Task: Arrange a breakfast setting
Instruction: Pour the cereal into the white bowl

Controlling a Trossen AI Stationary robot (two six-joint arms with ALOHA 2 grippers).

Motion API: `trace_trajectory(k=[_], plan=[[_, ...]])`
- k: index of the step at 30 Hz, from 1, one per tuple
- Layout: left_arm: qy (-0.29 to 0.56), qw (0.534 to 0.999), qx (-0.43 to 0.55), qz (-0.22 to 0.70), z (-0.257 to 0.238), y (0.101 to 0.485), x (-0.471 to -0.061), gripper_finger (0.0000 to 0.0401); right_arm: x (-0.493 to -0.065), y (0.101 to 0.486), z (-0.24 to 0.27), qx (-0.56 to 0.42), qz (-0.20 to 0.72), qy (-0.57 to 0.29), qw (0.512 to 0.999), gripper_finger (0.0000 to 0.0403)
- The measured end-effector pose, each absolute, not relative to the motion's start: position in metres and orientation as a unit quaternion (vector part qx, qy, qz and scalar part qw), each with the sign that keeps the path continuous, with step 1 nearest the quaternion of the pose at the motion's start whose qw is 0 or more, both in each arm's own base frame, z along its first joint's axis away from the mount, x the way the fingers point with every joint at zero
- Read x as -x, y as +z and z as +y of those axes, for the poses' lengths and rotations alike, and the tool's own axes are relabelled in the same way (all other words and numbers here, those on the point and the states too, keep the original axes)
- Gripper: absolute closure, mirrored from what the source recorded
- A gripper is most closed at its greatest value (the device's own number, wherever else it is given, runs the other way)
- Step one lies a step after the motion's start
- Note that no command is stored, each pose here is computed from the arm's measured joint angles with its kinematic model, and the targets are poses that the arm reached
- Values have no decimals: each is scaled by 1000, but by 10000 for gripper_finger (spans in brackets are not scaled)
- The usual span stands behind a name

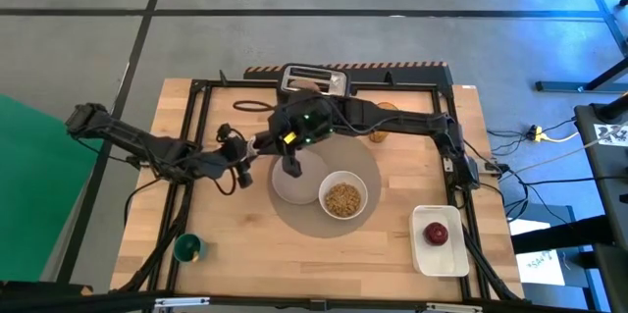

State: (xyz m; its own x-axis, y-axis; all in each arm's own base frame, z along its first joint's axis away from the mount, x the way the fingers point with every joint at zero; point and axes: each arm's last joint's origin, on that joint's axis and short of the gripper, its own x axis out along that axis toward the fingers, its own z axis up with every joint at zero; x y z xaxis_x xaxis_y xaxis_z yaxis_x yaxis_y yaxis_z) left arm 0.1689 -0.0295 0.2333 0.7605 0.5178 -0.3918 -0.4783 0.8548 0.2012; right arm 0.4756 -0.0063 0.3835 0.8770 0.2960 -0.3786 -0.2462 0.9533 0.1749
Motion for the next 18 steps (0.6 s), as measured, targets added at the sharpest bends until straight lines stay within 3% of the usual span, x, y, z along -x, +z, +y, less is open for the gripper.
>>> trace_trajectory(k=[5,13,18], plan=[[267,942,-33,201,-28,241,-164,321,-471,404,-8,-36,173,127,976,377],[313,934,-22,168,-21,251,-147,368,-443,448,-18,-6,132,42,990,237],[357,921,-8,155,-17,251,-138,385,-421,467,-34,7,131,-15,991,197]])
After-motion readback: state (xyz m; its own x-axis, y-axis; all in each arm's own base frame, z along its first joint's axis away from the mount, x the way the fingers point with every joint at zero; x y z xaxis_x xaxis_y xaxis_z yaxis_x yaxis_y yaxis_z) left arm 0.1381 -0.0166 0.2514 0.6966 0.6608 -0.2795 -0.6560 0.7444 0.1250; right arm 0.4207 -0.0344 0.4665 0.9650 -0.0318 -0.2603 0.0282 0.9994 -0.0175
